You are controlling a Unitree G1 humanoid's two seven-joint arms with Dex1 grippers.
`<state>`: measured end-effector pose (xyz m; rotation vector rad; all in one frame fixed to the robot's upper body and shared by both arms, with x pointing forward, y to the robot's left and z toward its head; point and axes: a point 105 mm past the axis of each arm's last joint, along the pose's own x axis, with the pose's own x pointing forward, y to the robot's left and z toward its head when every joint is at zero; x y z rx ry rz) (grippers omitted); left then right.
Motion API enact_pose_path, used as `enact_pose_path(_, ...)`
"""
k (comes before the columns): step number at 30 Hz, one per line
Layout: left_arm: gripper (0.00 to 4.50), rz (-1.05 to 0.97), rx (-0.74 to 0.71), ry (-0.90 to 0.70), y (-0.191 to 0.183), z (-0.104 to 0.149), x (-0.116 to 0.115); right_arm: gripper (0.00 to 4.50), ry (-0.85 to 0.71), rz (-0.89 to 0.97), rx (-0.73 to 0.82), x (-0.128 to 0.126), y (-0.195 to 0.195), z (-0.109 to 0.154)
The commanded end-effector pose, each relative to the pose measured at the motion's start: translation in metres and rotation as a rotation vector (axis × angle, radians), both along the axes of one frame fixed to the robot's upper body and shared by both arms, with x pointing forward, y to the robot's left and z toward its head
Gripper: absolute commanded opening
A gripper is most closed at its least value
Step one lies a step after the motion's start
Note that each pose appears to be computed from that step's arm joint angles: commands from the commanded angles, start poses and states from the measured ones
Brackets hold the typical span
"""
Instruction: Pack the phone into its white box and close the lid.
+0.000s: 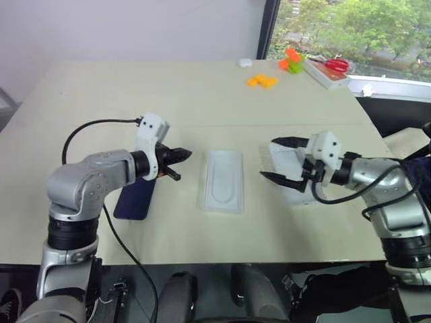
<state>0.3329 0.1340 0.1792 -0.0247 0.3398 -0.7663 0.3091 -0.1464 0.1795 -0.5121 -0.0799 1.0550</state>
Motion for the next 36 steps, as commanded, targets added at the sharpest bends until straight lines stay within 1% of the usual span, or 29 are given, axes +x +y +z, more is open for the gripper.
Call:
enact_pose_path(1,0.08,0.036,-0.066,-0.054,0.023,0.016,0.002,4.50,-0.061,0.010,0.019,0.000,0.007,0.017)
enact_pose_path(2,0.30,0.033,-0.106,-0.031,0.027,0.017,0.000,4.50,-0.065,0.016,0.021,0.000,0.009,0.019)
enact_pose_path(4,0.93,0.021,-0.157,-0.005,0.034,0.020,-0.004,4.50,-0.072,0.022,0.027,0.000,0.012,0.021)
enact_pose_path(8,2.95,-0.031,-0.201,0.048,0.043,0.021,-0.017,4.50,-0.097,0.028,0.012,0.002,0.016,0.021)
enact_pose_path(9,3.52,-0.047,-0.192,0.055,0.046,0.021,-0.021,4.50,-0.100,0.028,0.013,0.003,0.017,0.021)
enact_pose_path(11,4.47,-0.036,-0.185,0.070,0.058,0.018,-0.024,4.50,-0.103,0.031,0.015,0.003,0.018,0.022)
enact_pose_path(14,4.47,0.013,-0.142,0.074,0.075,0.012,-0.022,4.50,-0.101,0.030,0.012,0.003,0.017,0.021)
enact_pose_path(16,4.47,0.018,-0.124,0.075,0.083,0.013,-0.024,4.50,-0.099,0.032,0.010,0.003,0.016,0.021)
enact_pose_path(19,4.47,0.014,-0.151,0.117,0.090,0.013,-0.028,4.50,-0.105,0.044,0.007,0.003,0.019,0.023)
enact_pose_path(21,4.47,0.067,-0.237,0.208,0.108,0.013,-0.029,4.50,-0.164,0.079,-0.047,0.003,0.029,0.024)
enact_pose_path(23,4.47,0.128,-0.327,0.312,0.124,0.012,-0.030,4.50,-0.298,0.114,-0.165,0.008,0.042,0.022)
enact_pose_path(25,4.47,0.145,-0.376,0.363,0.129,0.013,-0.030,4.50,-0.361,0.142,-0.214,0.009,0.050,0.019)
enact_pose_path(26,4.47,0.147,-0.372,0.366,0.131,0.013,-0.031,4.50,-0.402,0.161,-0.227,0.010,0.058,0.019)
enact_pose_path(29,4.47,0.199,-0.330,0.417,0.146,0.001,-0.036,4.50,-0.498,0.254,-0.225,0.006,0.100,0.017)
enact_pose_path(31,4.47,0.217,-0.312,0.423,0.152,-0.002,-0.037,4.50,-0.538,0.291,-0.244,0.004,0.114,0.014)
enact_pose_path(33,4.47,0.226,-0.261,0.432,0.156,-0.008,-0.041,4.50,-0.564,0.320,-0.250,0.004,0.129,0.008)
enact_pose_path(35,4.50,0.235,-0.205,0.424,0.160,-0.012,-0.043,3.93,-0.605,0.324,-0.263,0.005,0.136,0.005)
enact_pose_path(36,4.50,0.234,-0.213,0.428,0.161,-0.012,-0.044,3.59,-0.619,0.334,-0.262,0.004,0.141,0.004)
